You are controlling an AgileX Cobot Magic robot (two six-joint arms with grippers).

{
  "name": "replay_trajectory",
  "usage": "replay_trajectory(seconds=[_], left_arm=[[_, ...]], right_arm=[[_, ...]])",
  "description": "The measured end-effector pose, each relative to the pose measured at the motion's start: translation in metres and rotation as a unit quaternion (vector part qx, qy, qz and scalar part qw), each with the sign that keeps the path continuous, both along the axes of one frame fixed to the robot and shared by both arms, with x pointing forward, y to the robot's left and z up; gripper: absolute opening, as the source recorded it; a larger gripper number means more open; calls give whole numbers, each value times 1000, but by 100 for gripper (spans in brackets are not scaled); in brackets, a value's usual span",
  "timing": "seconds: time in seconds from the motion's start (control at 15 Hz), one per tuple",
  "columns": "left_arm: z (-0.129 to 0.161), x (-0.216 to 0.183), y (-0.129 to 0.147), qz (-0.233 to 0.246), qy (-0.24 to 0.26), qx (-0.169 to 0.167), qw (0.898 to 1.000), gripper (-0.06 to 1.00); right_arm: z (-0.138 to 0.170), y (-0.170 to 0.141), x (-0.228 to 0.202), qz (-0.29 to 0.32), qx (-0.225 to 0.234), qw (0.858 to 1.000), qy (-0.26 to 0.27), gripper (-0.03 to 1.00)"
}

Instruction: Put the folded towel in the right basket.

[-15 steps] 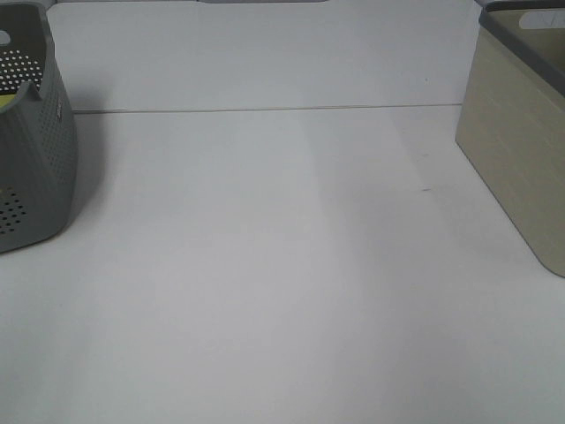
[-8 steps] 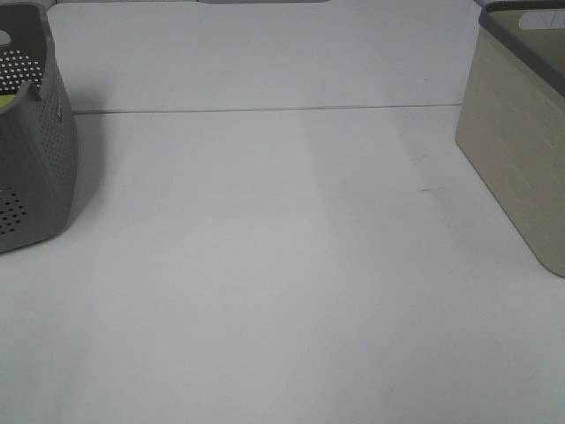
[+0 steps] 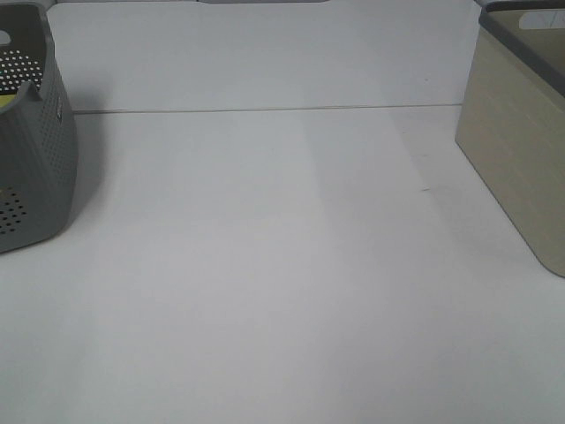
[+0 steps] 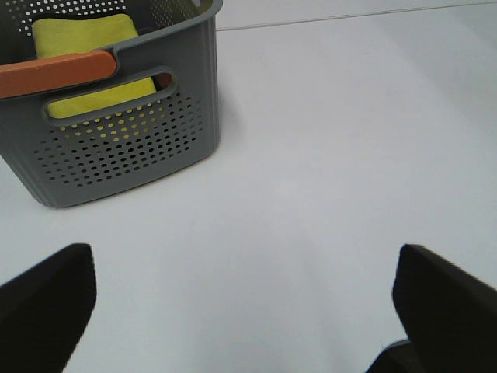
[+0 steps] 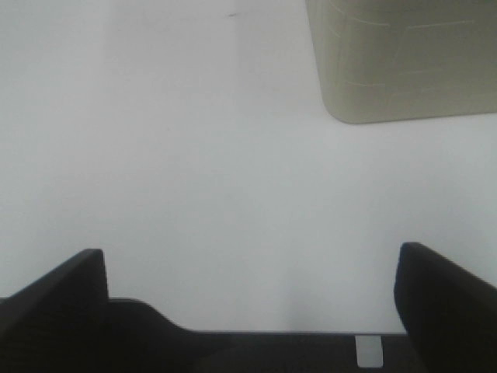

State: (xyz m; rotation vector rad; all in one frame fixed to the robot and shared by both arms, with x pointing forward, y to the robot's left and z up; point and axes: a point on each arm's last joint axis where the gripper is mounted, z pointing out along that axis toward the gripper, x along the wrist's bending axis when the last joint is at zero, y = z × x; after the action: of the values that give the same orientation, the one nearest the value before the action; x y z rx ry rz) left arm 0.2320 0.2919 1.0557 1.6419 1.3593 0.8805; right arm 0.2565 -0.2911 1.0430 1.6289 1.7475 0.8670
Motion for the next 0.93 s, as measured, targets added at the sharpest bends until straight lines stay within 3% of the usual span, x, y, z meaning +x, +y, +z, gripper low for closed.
replay_trajectory(seconds=[0.2,0.93], left_arm=[[0,0,0,0,0,0,1000,96],[0,0,0,0,0,0,1000,96]], right_arm=[[1,0,-19,3,-3,998,-63,96],[-5,-1,-20,4,-19,998,-55,96]])
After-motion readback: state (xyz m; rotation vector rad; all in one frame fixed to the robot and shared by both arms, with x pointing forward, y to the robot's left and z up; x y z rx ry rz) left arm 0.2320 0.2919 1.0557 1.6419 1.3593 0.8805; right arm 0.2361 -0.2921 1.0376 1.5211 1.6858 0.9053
